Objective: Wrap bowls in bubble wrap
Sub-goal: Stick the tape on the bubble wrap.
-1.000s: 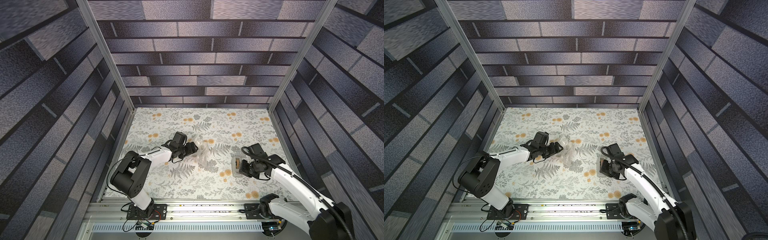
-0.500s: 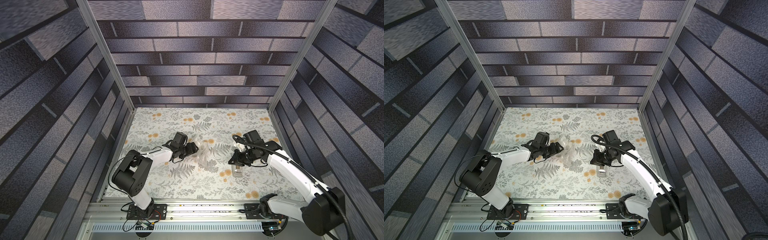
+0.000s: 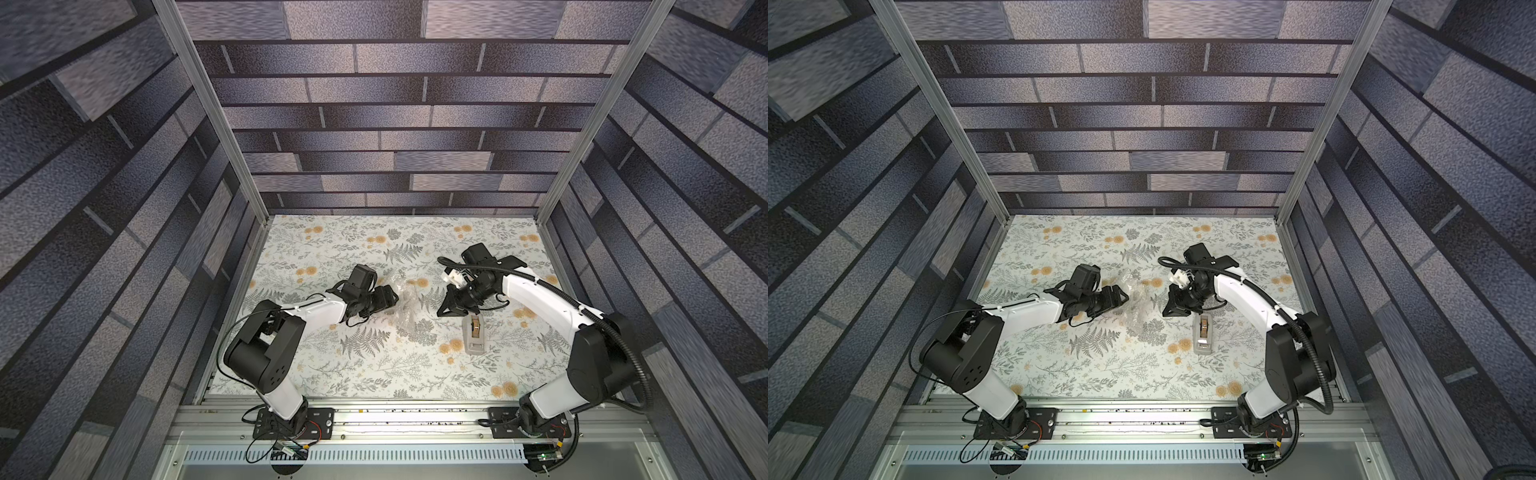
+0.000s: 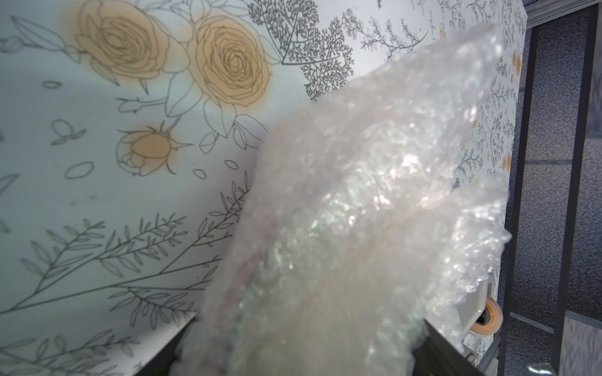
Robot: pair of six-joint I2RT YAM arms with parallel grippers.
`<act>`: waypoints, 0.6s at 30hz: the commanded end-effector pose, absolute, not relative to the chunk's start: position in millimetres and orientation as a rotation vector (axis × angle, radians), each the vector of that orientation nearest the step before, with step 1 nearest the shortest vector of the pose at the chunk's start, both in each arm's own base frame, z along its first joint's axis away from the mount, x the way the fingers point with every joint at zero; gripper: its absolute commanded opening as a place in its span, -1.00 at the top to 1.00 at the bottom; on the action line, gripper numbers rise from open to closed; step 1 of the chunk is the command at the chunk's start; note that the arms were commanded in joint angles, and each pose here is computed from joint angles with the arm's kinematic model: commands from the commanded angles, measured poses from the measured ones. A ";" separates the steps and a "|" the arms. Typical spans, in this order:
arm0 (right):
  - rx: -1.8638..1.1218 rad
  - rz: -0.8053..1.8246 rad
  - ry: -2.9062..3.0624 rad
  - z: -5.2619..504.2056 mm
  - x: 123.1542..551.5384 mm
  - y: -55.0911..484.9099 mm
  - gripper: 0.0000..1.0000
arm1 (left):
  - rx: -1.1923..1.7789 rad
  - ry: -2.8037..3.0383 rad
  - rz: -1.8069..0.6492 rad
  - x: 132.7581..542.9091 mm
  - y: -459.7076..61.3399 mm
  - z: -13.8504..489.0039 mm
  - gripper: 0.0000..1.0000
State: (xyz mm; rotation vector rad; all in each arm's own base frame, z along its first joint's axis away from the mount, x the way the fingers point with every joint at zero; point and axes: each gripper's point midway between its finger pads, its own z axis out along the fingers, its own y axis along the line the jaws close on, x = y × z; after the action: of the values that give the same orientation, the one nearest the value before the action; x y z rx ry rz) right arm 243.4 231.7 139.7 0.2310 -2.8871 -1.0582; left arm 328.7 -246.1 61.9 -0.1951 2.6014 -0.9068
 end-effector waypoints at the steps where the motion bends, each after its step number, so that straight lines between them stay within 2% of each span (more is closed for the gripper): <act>1: 0.286 -1.078 -2.824 139.9 243.9 239.9 1.00 | -0.153 2.591 -0.883 332.4 -247.6 67.5 -0.64; 7: 0.306 -1.242 -2.691 145.3 249.7 261.8 1.00 | -0.151 2.591 -0.893 330.5 -247.8 66.2 -0.64; 13: 0.372 -1.532 -2.523 181.3 250.6 284.3 1.00 | -0.151 2.589 -0.890 328.8 -245.1 65.8 -0.65; 18: 0.369 -1.414 -2.573 166.0 248.5 276.4 1.00 | -0.157 2.581 -0.895 329.6 -244.3 65.9 -0.65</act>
State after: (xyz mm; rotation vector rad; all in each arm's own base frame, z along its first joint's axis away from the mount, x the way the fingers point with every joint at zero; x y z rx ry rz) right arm 251.0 275.8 163.1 0.3337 -2.5922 -1.4120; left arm 329.2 -246.2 62.2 -0.1844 2.5970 -0.9063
